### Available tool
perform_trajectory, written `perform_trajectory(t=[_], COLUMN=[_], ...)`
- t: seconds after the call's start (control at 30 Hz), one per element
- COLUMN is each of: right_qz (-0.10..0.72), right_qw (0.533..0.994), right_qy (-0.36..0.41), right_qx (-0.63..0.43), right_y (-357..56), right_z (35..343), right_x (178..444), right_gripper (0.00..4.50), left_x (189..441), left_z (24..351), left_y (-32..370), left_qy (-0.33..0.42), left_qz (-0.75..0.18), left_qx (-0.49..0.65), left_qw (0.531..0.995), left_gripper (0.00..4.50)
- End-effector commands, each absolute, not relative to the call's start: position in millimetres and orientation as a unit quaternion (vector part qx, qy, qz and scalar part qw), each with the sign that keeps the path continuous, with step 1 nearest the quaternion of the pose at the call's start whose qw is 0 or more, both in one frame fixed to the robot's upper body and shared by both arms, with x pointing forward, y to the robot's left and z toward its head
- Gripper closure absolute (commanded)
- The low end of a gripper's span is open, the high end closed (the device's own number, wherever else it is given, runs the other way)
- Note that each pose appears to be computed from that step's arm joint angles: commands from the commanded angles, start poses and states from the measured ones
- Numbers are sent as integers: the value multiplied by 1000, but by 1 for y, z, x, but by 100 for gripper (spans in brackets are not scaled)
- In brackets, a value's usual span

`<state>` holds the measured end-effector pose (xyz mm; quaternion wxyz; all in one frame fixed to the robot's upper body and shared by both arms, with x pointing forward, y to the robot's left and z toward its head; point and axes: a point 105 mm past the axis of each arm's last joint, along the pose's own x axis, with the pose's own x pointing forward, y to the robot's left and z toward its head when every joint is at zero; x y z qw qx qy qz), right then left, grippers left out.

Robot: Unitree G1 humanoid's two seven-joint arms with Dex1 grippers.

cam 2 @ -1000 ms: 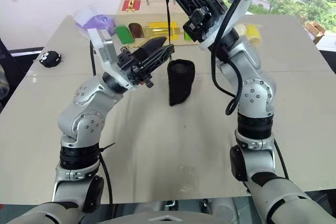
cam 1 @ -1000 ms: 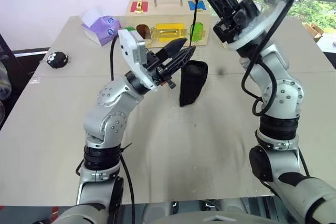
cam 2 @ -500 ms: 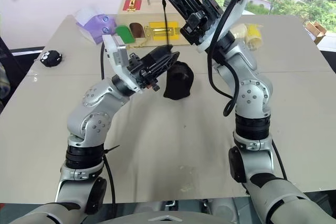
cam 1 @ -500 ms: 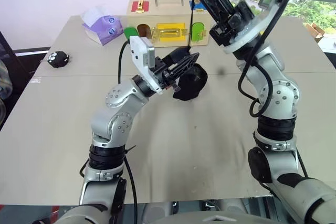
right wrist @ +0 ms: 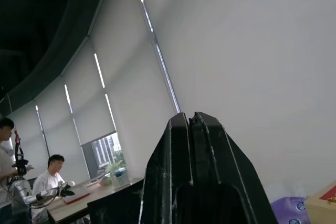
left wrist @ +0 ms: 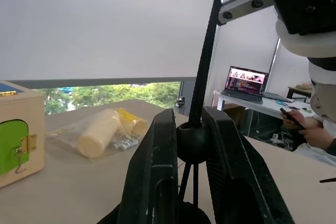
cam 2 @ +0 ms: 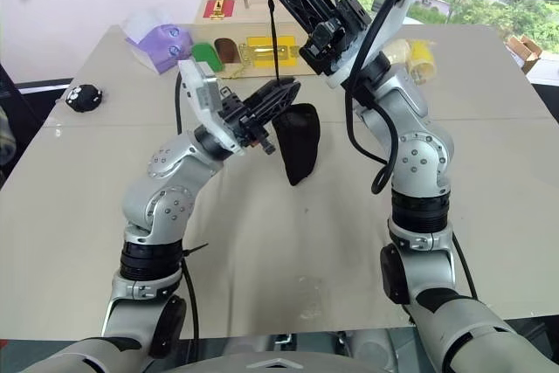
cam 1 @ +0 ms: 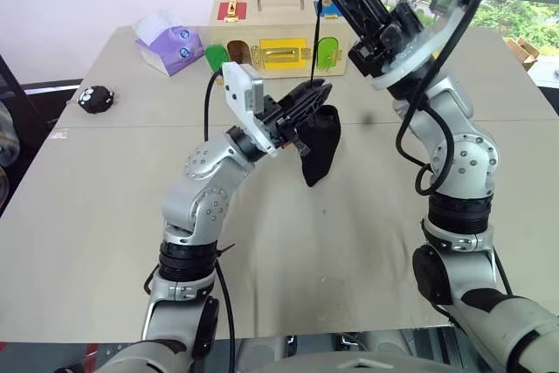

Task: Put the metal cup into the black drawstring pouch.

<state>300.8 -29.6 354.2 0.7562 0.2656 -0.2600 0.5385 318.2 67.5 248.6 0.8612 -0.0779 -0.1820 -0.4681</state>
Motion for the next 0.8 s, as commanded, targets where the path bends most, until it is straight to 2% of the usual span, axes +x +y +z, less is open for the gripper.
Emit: perform_trajectory(t=[0.03, 0.1, 0.3, 0.4, 0.63, 0.73, 0.8], right_qz=[549, 543, 522, 521, 538, 521, 518], right_qw=[739, 734, 639, 612, 680, 756, 798], right_qy=[-292, -302, -389, -397, -327, -275, -210], right_qx=[257, 276, 410, 443, 376, 286, 227], right_y=[-31, -37, -93, -102, -71, -56, -54], right_z=[370, 377, 435, 443, 408, 368, 324], right_x=[289, 290, 282, 280, 289, 306, 317], right_gripper=[450, 450, 450, 450, 450, 450, 450], left_x=[312, 315, 318, 319, 322, 322, 321], left_z=[251, 241, 181, 166, 178, 179, 181], left_y=[66, 66, 70, 72, 73, 74, 72], left_qy=[-189, -169, -68, -44, -74, -80, -85], left_qz=[-477, -476, -470, -465, -451, -447, -450], left_qx=[-73, -54, -10, -4, -12, -5, -8], left_qw=[855, 862, 880, 884, 889, 891, 889], left_gripper=[432, 432, 432, 432, 432, 432, 432])
